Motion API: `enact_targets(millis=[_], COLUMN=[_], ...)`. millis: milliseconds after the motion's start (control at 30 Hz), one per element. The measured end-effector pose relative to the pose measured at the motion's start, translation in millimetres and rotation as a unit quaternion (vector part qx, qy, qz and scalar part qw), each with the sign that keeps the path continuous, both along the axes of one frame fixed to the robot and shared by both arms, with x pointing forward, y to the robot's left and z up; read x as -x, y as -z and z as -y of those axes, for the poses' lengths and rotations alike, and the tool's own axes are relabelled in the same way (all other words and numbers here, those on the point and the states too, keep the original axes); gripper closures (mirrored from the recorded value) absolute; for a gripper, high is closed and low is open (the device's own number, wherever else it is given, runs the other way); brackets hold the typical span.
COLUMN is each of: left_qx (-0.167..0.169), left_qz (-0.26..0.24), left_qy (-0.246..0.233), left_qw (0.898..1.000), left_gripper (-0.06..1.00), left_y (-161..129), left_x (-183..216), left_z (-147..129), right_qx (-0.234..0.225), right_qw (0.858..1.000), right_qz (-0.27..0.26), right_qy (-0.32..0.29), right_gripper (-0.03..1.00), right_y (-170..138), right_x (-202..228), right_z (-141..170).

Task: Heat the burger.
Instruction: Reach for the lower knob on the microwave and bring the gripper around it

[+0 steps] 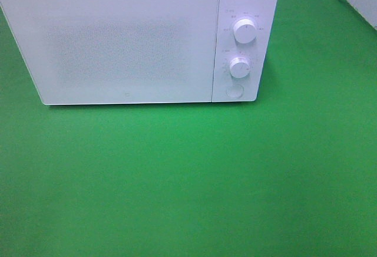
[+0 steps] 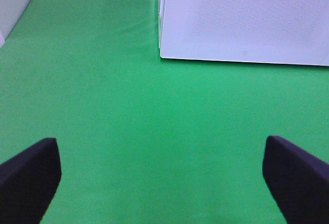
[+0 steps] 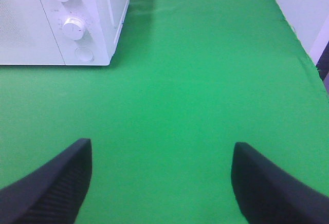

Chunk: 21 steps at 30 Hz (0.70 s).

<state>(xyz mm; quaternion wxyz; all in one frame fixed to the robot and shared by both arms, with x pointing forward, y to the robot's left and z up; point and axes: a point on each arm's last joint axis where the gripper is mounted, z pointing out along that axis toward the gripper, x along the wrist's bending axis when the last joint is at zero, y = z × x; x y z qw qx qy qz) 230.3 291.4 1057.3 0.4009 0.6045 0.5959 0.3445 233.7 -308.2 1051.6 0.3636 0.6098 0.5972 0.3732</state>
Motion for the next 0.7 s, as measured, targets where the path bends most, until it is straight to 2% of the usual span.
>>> enact_targets(millis=[700], left_qx=[0.000], left_qz=[0.000], left_qy=[0.000], left_qw=[1.000], left_gripper=[-0.05], left_y=[0.0], left_x=[0.0], left_z=[0.0], right_qx=[0.000], right_qw=[1.000], right_qz=[0.000], right_qy=[0.000], right_gripper=[0.24], right_y=[0.0], right_x=[0.0], right_z=[0.0])
